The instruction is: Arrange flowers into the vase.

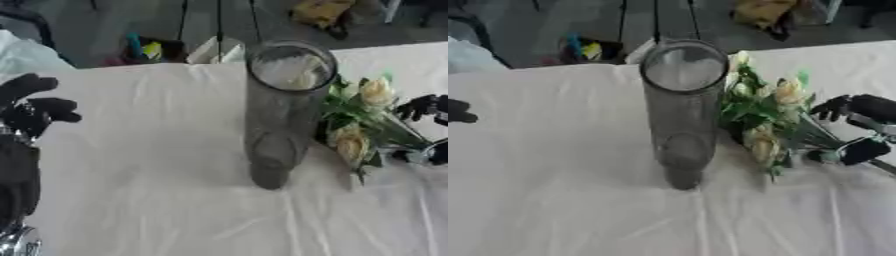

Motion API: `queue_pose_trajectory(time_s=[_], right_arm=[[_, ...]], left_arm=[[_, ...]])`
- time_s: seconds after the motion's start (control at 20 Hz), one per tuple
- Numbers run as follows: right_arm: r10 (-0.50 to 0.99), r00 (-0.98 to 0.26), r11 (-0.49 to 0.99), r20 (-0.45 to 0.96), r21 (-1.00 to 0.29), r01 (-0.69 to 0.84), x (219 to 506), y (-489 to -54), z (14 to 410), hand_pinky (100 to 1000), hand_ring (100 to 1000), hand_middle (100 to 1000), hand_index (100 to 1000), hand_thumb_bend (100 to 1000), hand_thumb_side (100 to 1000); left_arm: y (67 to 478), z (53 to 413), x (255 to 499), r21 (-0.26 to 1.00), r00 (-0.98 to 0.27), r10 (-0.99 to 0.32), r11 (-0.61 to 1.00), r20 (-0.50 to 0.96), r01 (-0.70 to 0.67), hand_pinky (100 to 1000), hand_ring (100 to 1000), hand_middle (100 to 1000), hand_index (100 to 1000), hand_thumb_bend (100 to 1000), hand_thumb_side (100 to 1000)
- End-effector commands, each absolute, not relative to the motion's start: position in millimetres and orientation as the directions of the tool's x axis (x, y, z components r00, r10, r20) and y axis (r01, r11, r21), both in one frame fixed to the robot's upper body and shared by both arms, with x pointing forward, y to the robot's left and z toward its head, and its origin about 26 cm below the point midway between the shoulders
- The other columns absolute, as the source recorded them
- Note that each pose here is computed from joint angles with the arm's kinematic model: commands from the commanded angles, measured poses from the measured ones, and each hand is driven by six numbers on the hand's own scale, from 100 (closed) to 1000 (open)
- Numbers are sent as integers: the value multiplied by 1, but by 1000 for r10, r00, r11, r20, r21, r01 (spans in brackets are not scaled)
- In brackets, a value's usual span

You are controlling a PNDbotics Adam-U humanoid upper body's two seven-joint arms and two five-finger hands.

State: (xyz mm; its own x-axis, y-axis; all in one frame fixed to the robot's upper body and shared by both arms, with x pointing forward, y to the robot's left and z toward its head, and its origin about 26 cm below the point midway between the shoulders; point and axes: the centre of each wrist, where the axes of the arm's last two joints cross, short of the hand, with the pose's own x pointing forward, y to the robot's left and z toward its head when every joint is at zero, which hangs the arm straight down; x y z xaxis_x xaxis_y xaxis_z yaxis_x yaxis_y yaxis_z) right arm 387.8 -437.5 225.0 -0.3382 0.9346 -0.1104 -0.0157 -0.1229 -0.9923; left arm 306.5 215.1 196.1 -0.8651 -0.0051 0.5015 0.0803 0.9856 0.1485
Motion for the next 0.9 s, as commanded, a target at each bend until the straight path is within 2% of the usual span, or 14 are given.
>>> queue_pose_trajectory(time_s=[0.05,0.2,0.5,0.6,0.75,0.9], right_arm=[[937,-321,-142,-138,-990,14,386,-443,232,717,652,634,851,466,524],[936,-324,-131,-135,-991,35,384,-444,229,682,599,558,801,437,530],[933,-336,-123,-132,-991,48,379,-443,229,630,527,480,728,368,522],[930,-343,-123,-131,-991,46,378,-443,230,594,489,439,678,321,517],[929,-348,-118,-126,-992,42,377,-442,230,565,469,417,645,263,517],[930,-349,-108,-116,-993,43,377,-442,230,538,455,398,621,168,508]], left_arm=[[212,202,305,161,-878,2,983,478,89,592,633,712,818,107,1000],[212,203,305,162,-879,2,983,477,91,592,633,712,818,107,1000],[212,203,305,166,-879,2,982,477,93,593,633,711,816,107,1000],[212,203,305,167,-878,3,982,478,94,593,633,711,815,107,1000],[212,203,305,168,-878,3,981,479,95,593,634,710,814,108,1000],[212,202,305,168,-878,3,981,479,95,593,634,710,814,108,1000]])
